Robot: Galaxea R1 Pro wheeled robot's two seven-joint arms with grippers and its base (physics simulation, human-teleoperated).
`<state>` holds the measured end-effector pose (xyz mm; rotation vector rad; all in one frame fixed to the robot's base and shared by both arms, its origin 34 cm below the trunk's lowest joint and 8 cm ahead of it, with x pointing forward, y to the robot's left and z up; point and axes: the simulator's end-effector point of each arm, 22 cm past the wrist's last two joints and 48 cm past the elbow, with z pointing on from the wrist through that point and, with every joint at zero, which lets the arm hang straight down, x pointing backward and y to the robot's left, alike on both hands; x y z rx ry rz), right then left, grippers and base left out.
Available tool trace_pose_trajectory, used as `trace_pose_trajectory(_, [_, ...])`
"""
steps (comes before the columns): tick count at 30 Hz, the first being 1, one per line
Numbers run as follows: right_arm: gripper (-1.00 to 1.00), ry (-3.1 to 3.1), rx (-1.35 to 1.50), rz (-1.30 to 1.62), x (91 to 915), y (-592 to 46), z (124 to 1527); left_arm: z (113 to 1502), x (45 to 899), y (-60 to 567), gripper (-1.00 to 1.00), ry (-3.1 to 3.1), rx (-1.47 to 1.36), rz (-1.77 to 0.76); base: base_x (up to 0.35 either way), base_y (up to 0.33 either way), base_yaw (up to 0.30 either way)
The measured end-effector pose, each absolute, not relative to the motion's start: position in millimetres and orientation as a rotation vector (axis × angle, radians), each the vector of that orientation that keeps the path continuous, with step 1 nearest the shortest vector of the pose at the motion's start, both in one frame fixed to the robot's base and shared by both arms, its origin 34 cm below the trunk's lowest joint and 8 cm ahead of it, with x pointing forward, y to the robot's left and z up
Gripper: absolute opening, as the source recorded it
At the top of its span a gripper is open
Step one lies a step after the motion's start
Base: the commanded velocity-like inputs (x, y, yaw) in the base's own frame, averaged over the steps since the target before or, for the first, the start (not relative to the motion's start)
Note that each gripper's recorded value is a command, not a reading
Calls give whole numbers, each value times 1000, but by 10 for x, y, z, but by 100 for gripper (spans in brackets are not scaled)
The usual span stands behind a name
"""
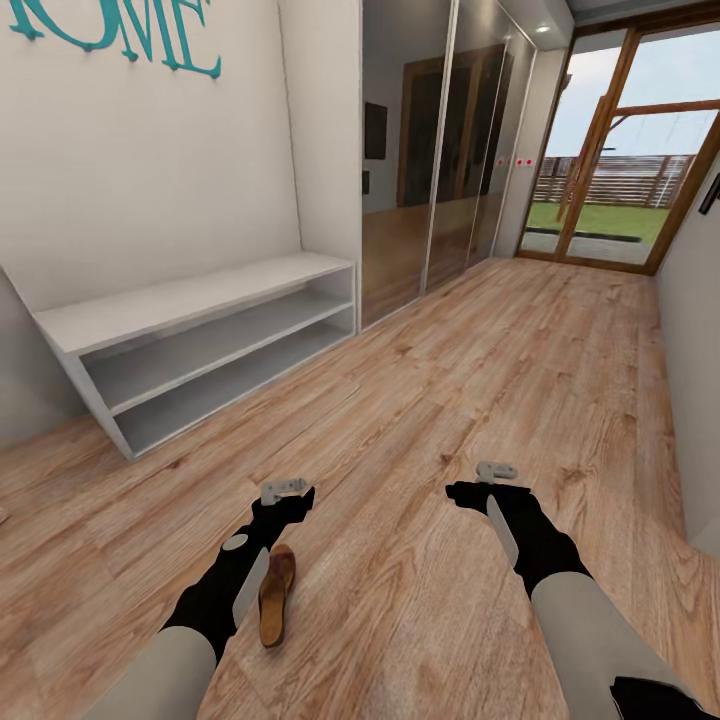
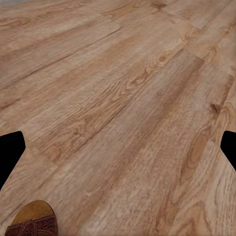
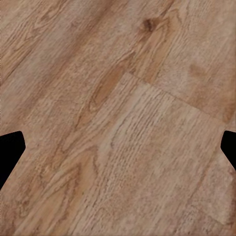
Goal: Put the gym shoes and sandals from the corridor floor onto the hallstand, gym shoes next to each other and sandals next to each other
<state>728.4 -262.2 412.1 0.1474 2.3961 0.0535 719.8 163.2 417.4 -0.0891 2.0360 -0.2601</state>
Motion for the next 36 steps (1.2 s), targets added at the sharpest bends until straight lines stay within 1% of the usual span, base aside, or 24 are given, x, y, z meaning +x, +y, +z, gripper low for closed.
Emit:
trace_pose_trajectory(10, [100,2376,154,63,7335,-2619,4220,4145,7189,1673,100,2043,-95,-250,0,0,0])
trace_pose_trajectory(17, [100,2183,149,46,7689,-2712,5035,4125,7188,1768,100,2046,-95,-233,0,0,0])
trace_pose_trajectory(20, [100,2156,147,38,7743,-2737,5117,3908,7111,1851,100,2089,-95,-217,0,0,0])
trace_pose_trajectory(27, [100,2183,149,34,7755,-2744,4897,3320,6848,2068,100,2205,-114,-158,0,0,0])
trace_pose_trajectory(36, [100,2233,151,30,7737,-2744,4535,2879,6641,2116,100,2244,-127,-139,0,0,0])
